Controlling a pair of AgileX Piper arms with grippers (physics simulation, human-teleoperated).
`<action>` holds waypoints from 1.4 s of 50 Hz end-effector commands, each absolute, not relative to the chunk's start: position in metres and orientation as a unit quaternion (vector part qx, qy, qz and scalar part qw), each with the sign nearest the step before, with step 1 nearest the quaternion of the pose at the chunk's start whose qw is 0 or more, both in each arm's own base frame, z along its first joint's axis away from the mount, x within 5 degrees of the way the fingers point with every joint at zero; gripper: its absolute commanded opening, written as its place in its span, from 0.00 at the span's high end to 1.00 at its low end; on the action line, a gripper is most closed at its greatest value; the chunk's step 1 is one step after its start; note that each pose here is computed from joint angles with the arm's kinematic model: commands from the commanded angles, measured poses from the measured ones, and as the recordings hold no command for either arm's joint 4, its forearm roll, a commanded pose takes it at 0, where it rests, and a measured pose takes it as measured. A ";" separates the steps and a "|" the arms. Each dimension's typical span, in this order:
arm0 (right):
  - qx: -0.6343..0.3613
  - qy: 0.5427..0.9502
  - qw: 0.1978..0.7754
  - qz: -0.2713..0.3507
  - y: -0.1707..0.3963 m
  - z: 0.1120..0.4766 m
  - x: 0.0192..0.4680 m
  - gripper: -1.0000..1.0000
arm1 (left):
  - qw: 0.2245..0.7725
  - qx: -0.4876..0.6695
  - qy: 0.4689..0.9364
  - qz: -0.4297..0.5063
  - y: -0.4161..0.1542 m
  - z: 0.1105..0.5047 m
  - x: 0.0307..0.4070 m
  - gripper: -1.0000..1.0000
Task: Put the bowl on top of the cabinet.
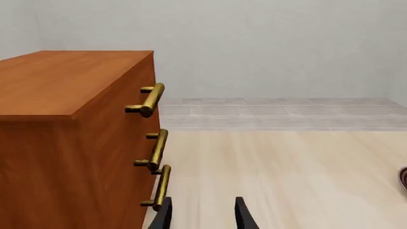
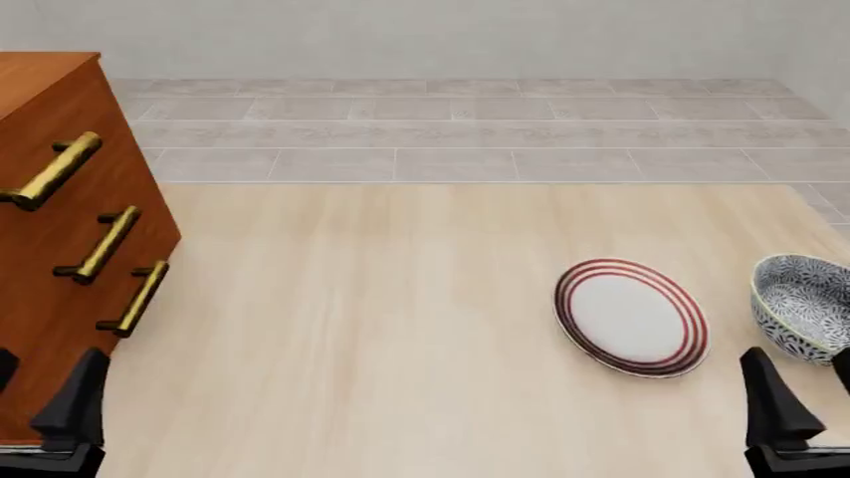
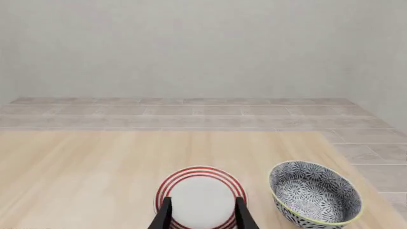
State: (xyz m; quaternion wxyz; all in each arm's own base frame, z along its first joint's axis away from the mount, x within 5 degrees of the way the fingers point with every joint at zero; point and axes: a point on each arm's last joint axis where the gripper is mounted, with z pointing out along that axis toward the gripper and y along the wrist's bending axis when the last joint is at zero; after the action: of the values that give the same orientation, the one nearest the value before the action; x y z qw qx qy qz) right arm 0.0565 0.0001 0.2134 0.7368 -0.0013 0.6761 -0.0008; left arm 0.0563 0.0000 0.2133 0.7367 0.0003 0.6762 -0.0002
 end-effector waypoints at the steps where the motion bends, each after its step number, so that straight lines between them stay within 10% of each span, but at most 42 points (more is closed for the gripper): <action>1: -0.006 0.678 0.735 -0.003 0.000 0.214 0.058 0.00 | 0.735 0.001 0.678 -0.003 0.000 0.214 0.057 0.00; 70: 0.052 0.745 0.656 -0.106 -0.022 0.320 0.093 0.00 | 0.733 0.002 0.680 0.000 0.000 0.213 0.056 0.00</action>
State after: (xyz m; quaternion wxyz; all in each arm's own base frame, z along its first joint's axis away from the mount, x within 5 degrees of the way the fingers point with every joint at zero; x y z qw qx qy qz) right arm 0.0920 -0.0158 0.3054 0.6744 0.0379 0.7330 -0.0801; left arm 0.0563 -0.0001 0.2132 0.7334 0.0027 0.6798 0.0011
